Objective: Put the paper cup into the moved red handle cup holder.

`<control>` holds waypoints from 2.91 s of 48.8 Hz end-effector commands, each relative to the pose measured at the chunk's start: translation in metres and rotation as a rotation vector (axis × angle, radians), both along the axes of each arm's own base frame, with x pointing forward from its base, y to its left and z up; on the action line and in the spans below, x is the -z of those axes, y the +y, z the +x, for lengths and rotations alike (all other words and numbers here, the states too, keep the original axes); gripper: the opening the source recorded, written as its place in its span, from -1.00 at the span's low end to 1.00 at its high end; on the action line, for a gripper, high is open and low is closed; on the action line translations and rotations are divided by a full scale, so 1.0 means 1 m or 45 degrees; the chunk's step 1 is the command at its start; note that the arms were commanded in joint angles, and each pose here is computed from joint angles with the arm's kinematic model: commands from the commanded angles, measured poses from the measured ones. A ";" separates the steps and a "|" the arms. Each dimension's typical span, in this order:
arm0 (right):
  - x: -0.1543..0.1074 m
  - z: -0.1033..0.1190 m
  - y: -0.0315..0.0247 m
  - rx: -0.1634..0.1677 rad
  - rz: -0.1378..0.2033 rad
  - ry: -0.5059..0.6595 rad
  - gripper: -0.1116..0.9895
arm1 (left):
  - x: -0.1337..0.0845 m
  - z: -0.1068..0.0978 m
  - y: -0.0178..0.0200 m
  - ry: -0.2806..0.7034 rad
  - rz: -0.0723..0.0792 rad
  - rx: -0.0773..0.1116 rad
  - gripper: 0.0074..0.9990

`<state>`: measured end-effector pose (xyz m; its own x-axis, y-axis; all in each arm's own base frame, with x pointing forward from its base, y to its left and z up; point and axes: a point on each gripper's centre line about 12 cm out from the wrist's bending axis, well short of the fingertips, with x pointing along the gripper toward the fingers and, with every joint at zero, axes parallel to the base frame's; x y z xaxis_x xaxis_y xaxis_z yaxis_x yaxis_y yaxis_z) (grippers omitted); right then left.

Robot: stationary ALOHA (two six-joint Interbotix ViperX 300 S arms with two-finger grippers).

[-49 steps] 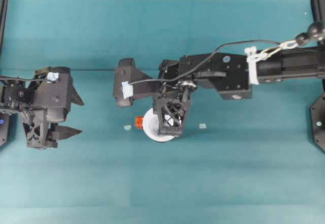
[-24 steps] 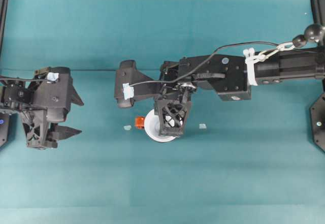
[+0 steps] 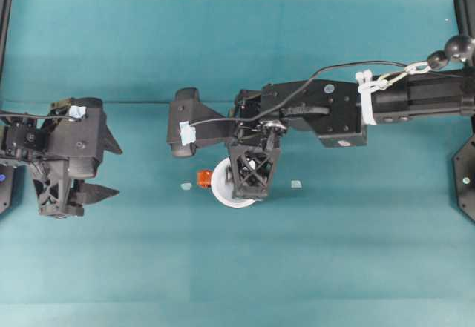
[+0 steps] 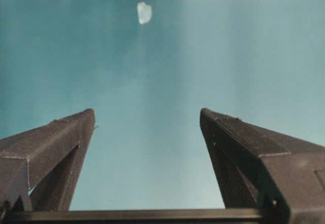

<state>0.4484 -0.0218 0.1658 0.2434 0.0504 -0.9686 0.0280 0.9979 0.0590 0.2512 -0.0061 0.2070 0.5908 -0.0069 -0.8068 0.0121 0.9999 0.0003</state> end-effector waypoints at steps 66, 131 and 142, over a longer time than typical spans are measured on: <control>-0.147 -0.091 0.0032 -0.010 -0.086 -0.409 0.65 | -0.004 0.002 -0.0004 -0.023 0.000 0.001 0.85; -0.148 -0.174 0.0065 0.098 -0.073 -0.990 0.65 | -0.004 0.001 0.0001 -0.023 -0.013 -0.018 0.85; -0.146 -0.175 0.0066 0.097 -0.072 -0.982 0.65 | -0.004 0.001 -0.0003 -0.023 -0.013 -0.016 0.85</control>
